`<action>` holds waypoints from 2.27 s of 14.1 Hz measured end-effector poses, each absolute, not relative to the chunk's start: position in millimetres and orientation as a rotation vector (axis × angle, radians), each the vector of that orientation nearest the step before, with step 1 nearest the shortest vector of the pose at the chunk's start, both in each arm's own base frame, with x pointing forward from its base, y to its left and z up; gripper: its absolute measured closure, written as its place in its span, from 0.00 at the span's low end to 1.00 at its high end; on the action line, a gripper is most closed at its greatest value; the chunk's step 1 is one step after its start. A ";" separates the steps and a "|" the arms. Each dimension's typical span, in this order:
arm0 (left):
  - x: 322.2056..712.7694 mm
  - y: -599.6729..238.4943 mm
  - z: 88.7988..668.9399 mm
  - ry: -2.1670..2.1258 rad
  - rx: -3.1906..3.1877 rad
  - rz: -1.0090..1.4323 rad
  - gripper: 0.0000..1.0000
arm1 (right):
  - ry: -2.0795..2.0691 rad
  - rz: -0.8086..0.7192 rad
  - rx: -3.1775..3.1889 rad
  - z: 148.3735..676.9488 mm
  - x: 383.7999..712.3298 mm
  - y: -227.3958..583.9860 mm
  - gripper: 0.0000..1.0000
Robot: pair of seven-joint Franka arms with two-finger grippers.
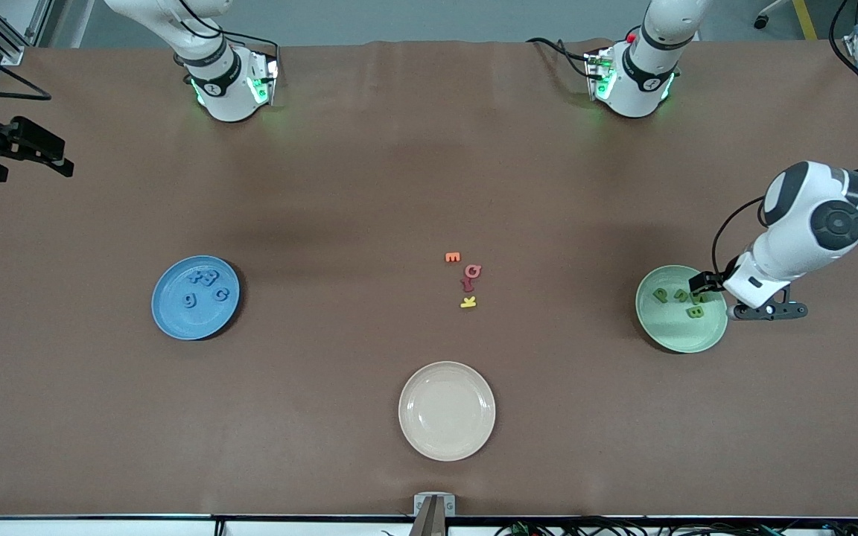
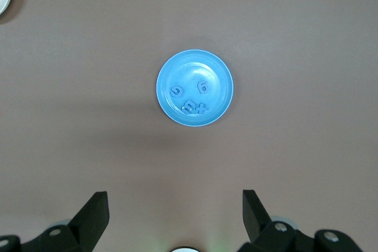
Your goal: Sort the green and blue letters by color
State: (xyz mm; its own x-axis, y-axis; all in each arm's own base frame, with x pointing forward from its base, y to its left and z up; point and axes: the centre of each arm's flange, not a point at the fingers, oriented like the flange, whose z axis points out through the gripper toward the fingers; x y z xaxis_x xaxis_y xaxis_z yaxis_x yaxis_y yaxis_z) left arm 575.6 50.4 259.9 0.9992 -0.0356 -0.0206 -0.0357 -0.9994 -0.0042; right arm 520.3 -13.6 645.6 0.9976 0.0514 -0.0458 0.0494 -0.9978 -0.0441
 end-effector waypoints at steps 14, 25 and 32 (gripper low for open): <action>577.4 54.9 439.0 0.031 -3.150 0.071 0.00 | -0.087 0.079 -3.098 645.0 519.9 -11.4 0.00; 567.8 63.7 580.0 -0.091 -3.178 -0.069 0.00 | -0.088 0.089 -3.103 644.6 519.1 -11.8 0.00; 541.3 58.3 620.8 -0.070 -3.166 -0.110 0.00 | -0.088 0.089 -3.103 644.7 519.0 -11.7 0.00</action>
